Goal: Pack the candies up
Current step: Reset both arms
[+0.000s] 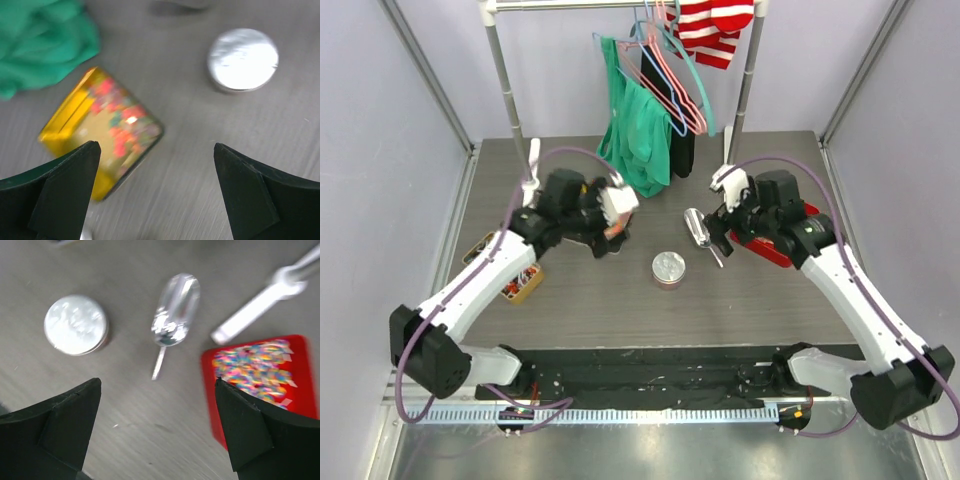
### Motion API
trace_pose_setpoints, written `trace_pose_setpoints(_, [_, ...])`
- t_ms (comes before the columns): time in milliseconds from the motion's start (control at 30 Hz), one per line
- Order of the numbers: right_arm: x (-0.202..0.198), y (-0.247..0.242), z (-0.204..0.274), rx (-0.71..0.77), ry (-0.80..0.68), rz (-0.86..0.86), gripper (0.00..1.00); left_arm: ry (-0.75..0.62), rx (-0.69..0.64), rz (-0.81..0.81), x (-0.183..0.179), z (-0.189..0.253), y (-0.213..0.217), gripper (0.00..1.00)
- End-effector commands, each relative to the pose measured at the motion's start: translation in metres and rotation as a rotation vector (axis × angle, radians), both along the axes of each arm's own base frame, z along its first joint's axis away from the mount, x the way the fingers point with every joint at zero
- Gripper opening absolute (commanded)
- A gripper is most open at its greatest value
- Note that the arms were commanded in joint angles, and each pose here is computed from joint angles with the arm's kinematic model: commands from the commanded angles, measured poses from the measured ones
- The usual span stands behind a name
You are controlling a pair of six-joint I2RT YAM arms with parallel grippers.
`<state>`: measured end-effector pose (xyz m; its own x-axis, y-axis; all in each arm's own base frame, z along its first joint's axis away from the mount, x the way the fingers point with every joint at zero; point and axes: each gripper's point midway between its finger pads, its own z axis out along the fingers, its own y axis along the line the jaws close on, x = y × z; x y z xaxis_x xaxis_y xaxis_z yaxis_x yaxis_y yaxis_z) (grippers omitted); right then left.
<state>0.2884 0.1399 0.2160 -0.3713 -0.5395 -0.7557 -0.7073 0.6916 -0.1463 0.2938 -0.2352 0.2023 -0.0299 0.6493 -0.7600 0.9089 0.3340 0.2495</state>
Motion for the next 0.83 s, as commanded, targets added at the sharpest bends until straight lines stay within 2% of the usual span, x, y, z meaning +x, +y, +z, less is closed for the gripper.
trace_pose_setpoints(0, [0.027, -0.039, 0.109, 0.05, -0.346, -0.271, 1.0, -0.026, -0.088, 0.354, 0.038, 0.067, 0.073, 1.0])
trace_pose_setpoints(67, [0.027, -0.061, 0.139, 0.056, -0.446, -0.389, 1.0, -0.073, -0.16, 0.484, 0.055, 0.103, 0.111, 1.0])
trace_pose_setpoints(167, [0.02, -0.094, 0.179, 0.063, -0.586, -0.559, 1.0, -0.199, -0.236, 0.611, 0.06, 0.155, 0.156, 1.0])
trace_pose_setpoints(300, [0.003, -0.127, 0.213, 0.066, -0.745, -0.695, 1.0, -0.376, -0.319, 0.727, 0.043, 0.216, 0.192, 1.0])
trace_pose_setpoints(367, [-0.007, -0.136, 0.221, 0.062, -0.772, -0.724, 1.0, -0.451, -0.35, 0.752, 0.029, 0.239, 0.2, 1.0])
trace_pose_setpoints(500, [-0.017, -0.136, 0.228, 0.085, -0.799, -0.698, 1.0, -0.456, -0.385, 0.748, 0.015, 0.244, 0.198, 1.0])
trace_pose_setpoints(667, [-0.029, -0.128, 0.248, 0.19, -0.838, -0.658, 0.98, -0.432, -0.369, 0.772, 0.02, 0.231, 0.201, 1.0])
trace_pose_setpoints(800, [-0.035, -0.129, 0.263, 0.219, -0.873, -0.651, 1.0, -0.42, -0.362, 0.777, 0.022, 0.227, 0.201, 1.0])
